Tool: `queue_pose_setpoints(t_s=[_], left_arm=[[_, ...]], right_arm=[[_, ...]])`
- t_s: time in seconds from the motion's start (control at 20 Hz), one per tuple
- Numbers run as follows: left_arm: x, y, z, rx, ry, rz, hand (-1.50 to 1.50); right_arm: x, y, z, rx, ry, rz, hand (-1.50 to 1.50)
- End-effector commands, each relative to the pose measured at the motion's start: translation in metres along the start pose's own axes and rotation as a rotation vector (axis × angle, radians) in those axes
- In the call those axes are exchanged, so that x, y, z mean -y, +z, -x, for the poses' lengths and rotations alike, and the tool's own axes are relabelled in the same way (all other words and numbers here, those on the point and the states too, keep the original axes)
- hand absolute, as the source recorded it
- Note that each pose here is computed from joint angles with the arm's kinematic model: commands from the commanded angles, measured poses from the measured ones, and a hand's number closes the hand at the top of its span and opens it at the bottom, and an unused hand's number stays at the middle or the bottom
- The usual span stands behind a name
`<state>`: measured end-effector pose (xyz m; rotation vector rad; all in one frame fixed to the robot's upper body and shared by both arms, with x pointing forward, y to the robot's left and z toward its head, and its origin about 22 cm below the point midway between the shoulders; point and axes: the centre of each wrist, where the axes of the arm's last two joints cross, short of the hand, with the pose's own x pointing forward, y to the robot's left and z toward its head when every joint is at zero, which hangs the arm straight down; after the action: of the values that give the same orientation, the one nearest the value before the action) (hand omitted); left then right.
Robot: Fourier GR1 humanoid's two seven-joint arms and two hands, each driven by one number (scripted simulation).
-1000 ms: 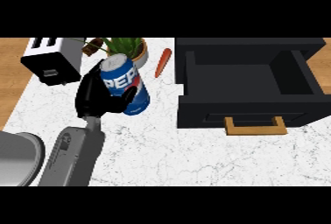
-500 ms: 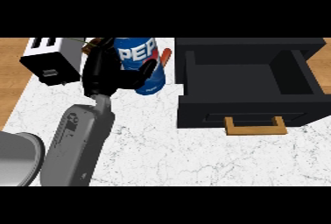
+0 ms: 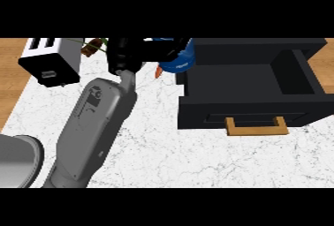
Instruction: Pick up the can, place it into the drawer and close the drawer
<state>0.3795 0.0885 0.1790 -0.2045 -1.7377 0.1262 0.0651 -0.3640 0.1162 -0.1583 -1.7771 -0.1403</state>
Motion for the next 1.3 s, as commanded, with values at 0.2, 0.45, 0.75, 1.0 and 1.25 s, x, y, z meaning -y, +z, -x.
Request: queue_pose_setpoints(t_s=[0.2, 0.45, 0.75, 1.0, 1.25], left_arm=[[0.05, -0.022, -0.008, -0.005, -0.028, 0.008, 1.5], [0.062, -0.036, -0.016, -0.003, -0.031, 0.032, 1.5], [0.092, -0.031, -0.02, -0.02, -0.046, 0.025, 1.5], [0.095, -0.045, -0.014, -0.044, -0.067, 0.022, 1.5], [0.108, -0.043, -0.013, -0.053, -0.077, 0.014, 1.5]], right_arm=[[-0.008, -0.007, 0.007, 0.001, -0.021, -0.014, -1.5], [-0.009, -0.015, -0.006, 0.007, -0.013, -0.015, -1.5], [-0.008, 0.002, -0.002, -0.009, -0.009, -0.026, -1.5], [0.004, -0.019, 0.001, 0.018, 0.021, -0.017, -1.5], [0.001, -0.023, 0.005, 0.023, -0.003, -0.035, -1.5]])
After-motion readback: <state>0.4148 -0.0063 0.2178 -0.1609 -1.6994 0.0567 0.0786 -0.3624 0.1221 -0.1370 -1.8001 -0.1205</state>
